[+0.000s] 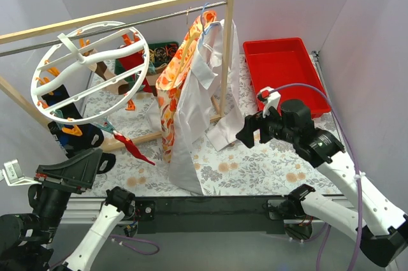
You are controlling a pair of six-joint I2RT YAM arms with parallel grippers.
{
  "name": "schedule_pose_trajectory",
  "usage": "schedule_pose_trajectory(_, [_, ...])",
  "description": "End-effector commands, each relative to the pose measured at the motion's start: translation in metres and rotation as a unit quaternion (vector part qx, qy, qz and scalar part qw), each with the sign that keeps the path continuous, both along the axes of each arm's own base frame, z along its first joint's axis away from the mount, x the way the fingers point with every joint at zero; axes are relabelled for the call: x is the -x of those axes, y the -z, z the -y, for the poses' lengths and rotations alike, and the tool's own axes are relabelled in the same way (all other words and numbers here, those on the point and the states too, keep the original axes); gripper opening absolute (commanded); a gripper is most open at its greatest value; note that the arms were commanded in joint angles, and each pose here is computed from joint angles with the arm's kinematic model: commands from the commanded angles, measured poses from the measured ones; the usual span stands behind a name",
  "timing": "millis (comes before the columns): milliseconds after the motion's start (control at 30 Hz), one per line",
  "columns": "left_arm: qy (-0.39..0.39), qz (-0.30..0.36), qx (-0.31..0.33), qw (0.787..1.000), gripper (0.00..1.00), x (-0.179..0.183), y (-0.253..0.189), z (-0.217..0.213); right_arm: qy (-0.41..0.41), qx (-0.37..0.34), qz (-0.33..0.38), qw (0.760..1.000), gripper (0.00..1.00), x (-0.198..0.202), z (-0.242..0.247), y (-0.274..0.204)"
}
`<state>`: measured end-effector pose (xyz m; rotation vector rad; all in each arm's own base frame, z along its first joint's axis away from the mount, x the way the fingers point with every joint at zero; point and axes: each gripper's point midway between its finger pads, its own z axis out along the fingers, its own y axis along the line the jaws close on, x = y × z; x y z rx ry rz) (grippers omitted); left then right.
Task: Remove the socks clipped to the hanger
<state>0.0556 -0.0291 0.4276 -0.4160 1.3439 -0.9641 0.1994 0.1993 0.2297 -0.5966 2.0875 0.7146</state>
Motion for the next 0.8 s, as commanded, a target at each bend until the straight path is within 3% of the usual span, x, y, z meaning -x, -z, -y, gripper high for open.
schedule_pose_trajectory(0, [-0.001,-0.046,-0.004,0.999,0.77,-0.009,0.011,0.002,-0.012,-0.059,0.019,0.998,0.98,0.019,-0.001,-0.045])
schedule_pose_trajectory(67, [-0.002,-0.054,-0.007,0.999,0.76,-0.012,0.013,0.003,-0.036,-0.080,0.006,0.996,0.98,0.027,-0.008,-0.052])
schedule_pose_trajectory(133, [-0.017,-0.066,0.000,0.998,0.75,-0.014,0.016,-0.002,-0.109,-0.108,0.006,0.988,0.98,0.045,-0.024,-0.060])
schedule_pose_trajectory(300, [-0.044,-0.090,-0.010,0.995,0.74,-0.010,0.027,-0.015,-0.226,-0.117,0.001,0.967,0.98,0.066,-0.043,-0.075])
schedule_pose_trajectory(500, [-0.065,-0.087,0.000,0.994,0.70,0.001,0.024,-0.029,-0.262,-0.099,0.042,0.959,0.98,0.078,-0.073,-0.126])
schedule_pose_trajectory(767, [-0.064,-0.080,0.009,0.995,0.68,0.006,0.022,-0.031,-0.330,-0.080,0.101,0.935,0.98,0.135,-0.152,-0.187])
